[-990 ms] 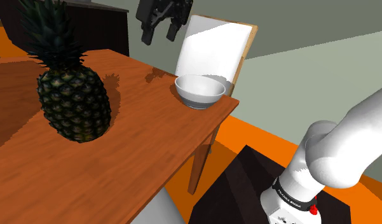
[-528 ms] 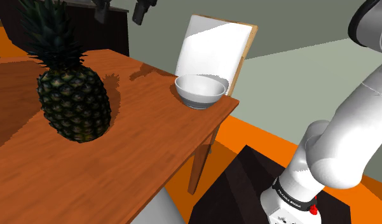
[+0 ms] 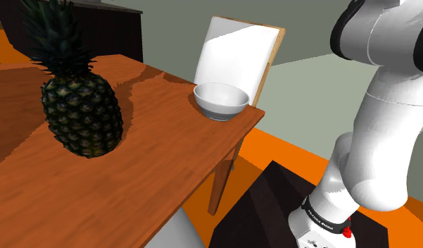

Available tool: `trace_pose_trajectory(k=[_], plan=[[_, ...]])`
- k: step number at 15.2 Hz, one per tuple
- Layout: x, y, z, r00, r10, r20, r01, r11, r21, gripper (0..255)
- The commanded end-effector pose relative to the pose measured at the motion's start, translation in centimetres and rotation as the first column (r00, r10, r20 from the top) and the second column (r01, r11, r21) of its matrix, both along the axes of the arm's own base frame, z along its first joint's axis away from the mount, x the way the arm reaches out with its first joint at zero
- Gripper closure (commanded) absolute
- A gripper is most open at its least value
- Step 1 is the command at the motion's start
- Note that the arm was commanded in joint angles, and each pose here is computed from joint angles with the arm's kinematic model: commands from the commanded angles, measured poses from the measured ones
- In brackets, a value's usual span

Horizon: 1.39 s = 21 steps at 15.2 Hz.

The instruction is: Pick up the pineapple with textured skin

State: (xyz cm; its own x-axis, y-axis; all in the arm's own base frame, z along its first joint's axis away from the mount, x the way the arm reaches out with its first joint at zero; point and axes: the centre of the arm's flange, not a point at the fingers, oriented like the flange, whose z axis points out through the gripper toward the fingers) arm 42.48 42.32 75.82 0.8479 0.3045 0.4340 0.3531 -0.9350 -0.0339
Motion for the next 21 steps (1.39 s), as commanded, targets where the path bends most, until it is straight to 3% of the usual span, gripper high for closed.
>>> trace_pose_trajectory(k=[1, 9, 10, 21], plan=[[-0.1, 0.7, -0.8, 1.0, 0.004, 0.005, -0.004, 1.0, 0.004, 0], [-0.1, 0.7, -3.8, 1.0, 0.004, 0.005, -0.004, 1.0, 0.004, 0], [-0.1, 0.8, -3.8, 1.0, 0.004, 0.005, -0.004, 1.0, 0.004, 255], [-0.1, 0.7, -2.7, 1.0, 0.004, 0.005, -0.004, 1.0, 0.004, 255]])
